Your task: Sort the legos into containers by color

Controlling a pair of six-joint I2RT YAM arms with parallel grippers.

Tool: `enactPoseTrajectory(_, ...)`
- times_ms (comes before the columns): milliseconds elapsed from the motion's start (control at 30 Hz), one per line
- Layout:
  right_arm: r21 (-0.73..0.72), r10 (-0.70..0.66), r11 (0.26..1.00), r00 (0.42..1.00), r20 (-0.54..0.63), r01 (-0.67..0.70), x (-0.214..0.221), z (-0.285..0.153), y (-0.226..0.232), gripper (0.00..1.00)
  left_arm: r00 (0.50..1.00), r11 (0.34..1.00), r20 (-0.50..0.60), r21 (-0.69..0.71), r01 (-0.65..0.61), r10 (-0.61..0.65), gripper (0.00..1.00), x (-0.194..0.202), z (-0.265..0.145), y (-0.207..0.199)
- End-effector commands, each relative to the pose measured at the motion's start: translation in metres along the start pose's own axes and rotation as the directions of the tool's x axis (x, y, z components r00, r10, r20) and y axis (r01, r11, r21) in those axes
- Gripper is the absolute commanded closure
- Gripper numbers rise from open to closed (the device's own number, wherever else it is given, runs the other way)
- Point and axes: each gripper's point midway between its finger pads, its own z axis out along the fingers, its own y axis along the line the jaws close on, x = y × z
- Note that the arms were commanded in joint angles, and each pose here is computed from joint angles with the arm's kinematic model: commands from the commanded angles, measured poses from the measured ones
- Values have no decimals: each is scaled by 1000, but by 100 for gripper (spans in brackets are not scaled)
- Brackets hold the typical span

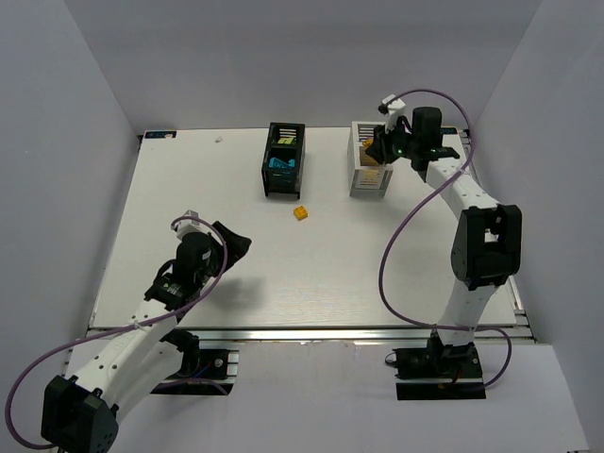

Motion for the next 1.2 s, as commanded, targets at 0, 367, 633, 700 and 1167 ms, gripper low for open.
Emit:
enactPoseTrajectory(0,50,-26,998,997,76,22,-32,4,-17,99,1000,1000,-3,18,-7,7,15,2,1,-2)
enactPoseTrajectory(367,83,-59,995,998,29,56,-14,25,-36,57,1000,999,-2,40,-11,11,15,0,3,-9)
enactPoseTrajectory(633,51,-82,996,995,59,79,-31,4,-27,12,999,992,-34,122,-17,22,24,5,8,-26)
enactPoseTrajectory(700,2,-118,993,990,75,119,-37,-6,-18,11,999,991,-48,134,-17,23,30,7,11,-30)
enactPoseTrajectory(1167,-294,-148,938,980,134,182,-1,-92,87,30,981,988,-132,82,-133,143,26,15,43,-65)
